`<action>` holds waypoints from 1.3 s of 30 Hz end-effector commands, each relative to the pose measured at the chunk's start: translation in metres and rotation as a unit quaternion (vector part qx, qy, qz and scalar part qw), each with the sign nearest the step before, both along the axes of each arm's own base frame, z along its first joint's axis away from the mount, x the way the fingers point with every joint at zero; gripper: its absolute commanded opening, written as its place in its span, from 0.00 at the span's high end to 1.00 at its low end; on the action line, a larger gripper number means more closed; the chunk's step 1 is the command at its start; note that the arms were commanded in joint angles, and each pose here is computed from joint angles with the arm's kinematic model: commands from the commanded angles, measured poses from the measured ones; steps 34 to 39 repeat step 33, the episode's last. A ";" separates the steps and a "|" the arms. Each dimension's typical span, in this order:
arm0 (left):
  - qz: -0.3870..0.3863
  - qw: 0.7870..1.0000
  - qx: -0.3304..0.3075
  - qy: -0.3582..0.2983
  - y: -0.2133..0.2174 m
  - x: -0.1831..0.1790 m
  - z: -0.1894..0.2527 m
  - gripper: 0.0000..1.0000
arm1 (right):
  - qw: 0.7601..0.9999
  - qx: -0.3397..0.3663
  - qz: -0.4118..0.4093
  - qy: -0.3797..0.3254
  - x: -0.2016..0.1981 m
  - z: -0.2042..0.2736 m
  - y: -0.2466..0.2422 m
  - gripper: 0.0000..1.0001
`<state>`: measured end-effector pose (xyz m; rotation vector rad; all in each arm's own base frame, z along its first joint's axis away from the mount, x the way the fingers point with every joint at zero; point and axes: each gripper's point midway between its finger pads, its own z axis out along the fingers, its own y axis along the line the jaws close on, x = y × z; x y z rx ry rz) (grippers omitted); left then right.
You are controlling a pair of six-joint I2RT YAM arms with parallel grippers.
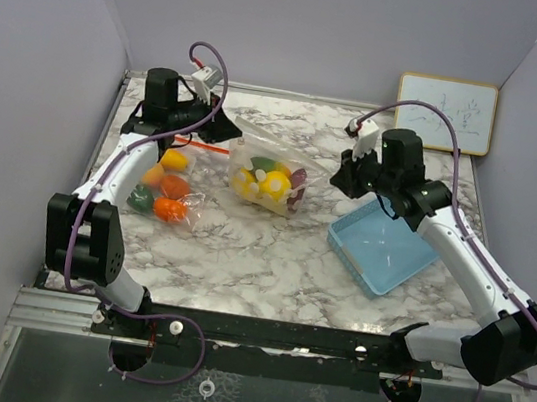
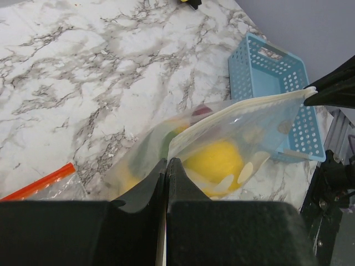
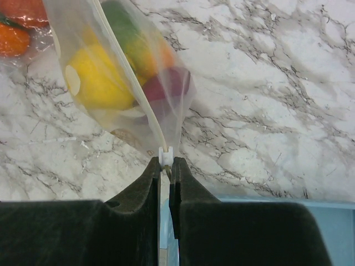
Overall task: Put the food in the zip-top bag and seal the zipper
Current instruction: Zip the zipper food storage bag at the center of the board, then reset both arms
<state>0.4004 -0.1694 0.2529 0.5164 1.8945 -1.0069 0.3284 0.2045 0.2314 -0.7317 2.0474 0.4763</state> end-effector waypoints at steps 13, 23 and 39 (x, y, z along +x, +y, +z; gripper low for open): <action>0.261 0.956 0.070 0.112 0.074 0.047 -0.017 0.01 | 0.988 0.016 -0.148 -0.042 0.042 0.050 -0.029 0.00; 0.408 0.898 0.103 0.131 0.122 0.051 -0.028 0.01 | 0.984 0.027 -0.169 -0.042 0.051 0.054 -0.028 0.00; 0.412 0.895 0.123 0.121 0.128 0.054 -0.027 0.01 | 0.983 0.028 -0.174 -0.046 0.054 0.055 -0.029 0.00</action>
